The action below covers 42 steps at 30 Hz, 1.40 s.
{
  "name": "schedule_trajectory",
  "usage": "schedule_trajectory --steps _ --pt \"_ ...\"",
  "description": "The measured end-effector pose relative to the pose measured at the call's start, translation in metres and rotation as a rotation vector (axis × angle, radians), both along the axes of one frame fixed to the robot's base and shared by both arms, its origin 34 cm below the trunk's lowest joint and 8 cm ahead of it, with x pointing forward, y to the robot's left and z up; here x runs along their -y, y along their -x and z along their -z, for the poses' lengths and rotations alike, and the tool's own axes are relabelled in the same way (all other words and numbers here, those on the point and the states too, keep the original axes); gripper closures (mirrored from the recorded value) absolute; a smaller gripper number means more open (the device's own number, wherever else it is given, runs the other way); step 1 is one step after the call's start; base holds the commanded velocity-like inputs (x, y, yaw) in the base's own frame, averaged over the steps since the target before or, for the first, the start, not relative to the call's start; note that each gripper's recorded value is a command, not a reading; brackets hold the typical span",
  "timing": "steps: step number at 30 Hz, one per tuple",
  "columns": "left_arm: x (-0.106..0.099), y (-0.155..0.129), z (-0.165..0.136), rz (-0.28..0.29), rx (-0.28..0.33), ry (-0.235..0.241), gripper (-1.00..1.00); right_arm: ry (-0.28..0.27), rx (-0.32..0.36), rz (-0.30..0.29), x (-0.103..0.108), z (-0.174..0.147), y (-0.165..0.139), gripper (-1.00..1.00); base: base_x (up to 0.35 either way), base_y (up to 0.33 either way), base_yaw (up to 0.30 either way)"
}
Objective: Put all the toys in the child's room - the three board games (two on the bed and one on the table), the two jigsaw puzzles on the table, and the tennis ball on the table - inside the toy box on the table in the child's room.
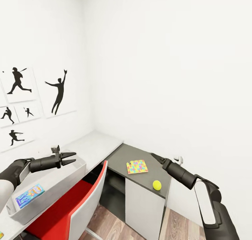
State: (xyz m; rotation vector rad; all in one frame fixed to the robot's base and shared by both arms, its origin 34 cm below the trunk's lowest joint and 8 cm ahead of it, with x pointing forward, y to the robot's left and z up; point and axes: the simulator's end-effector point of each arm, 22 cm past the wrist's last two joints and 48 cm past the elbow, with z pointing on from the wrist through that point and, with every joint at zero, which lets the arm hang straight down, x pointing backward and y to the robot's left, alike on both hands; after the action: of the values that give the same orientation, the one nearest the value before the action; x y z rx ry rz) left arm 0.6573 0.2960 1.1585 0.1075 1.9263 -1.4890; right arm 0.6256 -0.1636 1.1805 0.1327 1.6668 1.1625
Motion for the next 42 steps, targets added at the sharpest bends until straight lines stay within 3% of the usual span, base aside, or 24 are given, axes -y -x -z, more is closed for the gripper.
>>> schedule_trajectory --steps 21,42 --pt "0.001 0.004 -0.010 0.004 0.019 -0.008 -1.00 0.000 0.021 0.002 0.001 -0.011 0.004 -1.00 -0.004 0.000 -0.229" --pt "0.002 0.009 -0.019 0.010 0.035 -0.020 -1.00 0.001 0.043 0.005 0.001 -0.022 0.008 -1.00 -0.110 0.000 -0.229"
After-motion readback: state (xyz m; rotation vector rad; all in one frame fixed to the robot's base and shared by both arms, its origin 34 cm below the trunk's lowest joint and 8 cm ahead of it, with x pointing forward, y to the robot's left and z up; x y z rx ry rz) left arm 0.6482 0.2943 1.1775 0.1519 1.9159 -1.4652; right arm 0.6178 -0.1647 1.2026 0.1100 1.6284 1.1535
